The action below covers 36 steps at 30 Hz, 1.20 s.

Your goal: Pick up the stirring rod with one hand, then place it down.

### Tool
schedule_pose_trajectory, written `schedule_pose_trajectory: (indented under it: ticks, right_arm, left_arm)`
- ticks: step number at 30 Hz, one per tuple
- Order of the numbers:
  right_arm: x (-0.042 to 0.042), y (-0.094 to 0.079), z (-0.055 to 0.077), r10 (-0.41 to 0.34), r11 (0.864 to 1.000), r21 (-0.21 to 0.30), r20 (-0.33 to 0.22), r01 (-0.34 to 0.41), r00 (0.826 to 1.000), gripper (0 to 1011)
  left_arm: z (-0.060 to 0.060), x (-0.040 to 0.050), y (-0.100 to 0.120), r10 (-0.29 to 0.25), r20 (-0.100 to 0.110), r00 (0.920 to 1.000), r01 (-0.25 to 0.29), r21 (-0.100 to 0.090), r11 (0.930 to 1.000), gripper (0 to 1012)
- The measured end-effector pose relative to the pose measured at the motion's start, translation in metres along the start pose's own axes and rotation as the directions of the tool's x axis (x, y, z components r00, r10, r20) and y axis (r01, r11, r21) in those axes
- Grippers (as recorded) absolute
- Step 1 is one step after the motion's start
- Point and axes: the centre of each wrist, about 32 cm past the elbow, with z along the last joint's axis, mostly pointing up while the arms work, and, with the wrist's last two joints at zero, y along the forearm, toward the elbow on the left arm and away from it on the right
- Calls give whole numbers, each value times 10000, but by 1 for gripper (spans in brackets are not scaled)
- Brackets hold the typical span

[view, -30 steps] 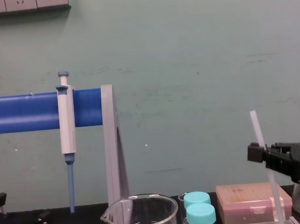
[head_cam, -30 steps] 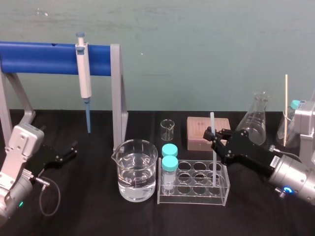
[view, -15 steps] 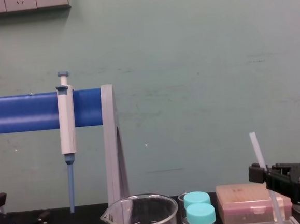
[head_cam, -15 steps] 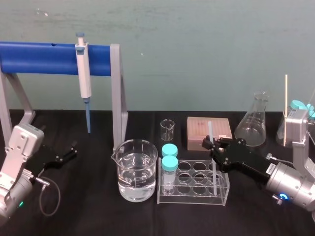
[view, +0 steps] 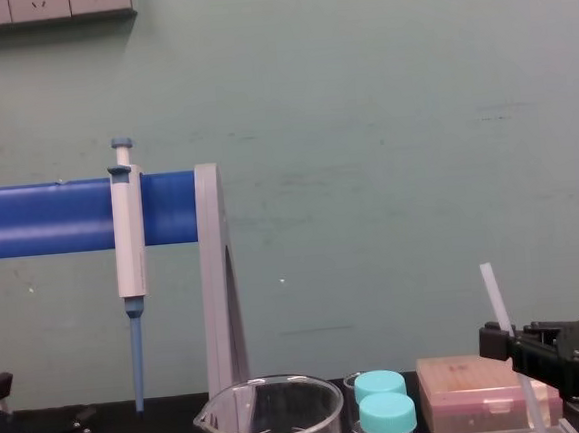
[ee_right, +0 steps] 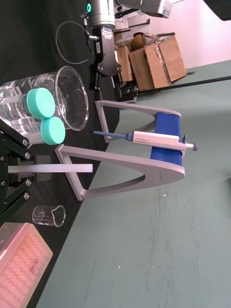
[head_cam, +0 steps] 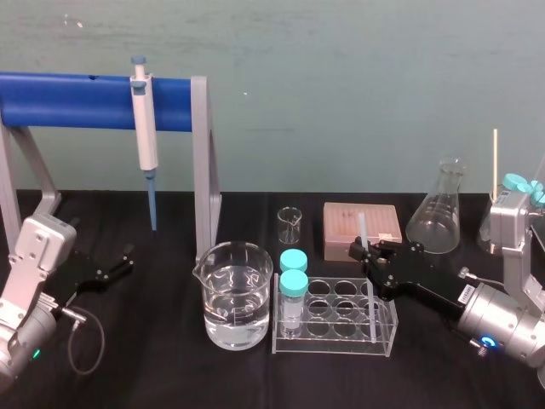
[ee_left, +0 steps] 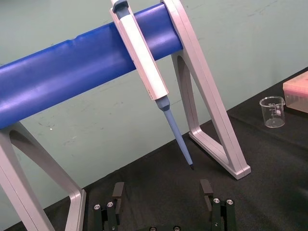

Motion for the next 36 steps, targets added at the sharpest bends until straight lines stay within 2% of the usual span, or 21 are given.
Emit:
schedule_pose_trajectory:
  ticks: [6,7,9,10,16,26,28,32,35,36]
  right_arm:
    - [1,-2,0,-3,10000,0,-2,3,10000,84]
    - [1,-3,0,-3,10000,0,-2,3,10000,133]
    - [1,-3,0,-3,10000,0,-4,3,10000,161]
    - [1,-3,0,-3,10000,1,-5,3,10000,225]
    - [2,-4,2,-1,10000,2,-5,1,10000,383]
    - [3,-5,4,1,10000,6,-10,-1,10000,724]
    - [3,-5,5,2,10000,7,-11,-2,10000,755]
    - [3,-5,5,5,10000,6,-12,-5,10000,908]
    - [3,-10,17,-213,9998,20,-26,213,9998,954]
    - [-2,-17,33,-552,9985,55,-31,552,9985,995]
  left_arm:
    - [0,0,0,0,0,10000,0,1,10000,1000]
    - [0,0,0,0,-1,10000,0,0,10000,1000]
    - [0,0,0,0,0,10000,0,1,10000,1000]
    - [0,0,0,0,0,10000,0,1,10000,1000]
    - [0,0,0,0,0,10000,0,0,10000,1000]
    - [0,0,0,0,0,10000,0,1,10000,1000]
    - [0,0,0,0,0,10000,0,1,10000,1000]
    - [0,0,0,0,-1,10000,0,1,10000,1000]
    - [0,0,0,0,-1,10000,0,0,10000,1000]
    - [0,0,0,1,0,10000,-1,1,10000,1000]
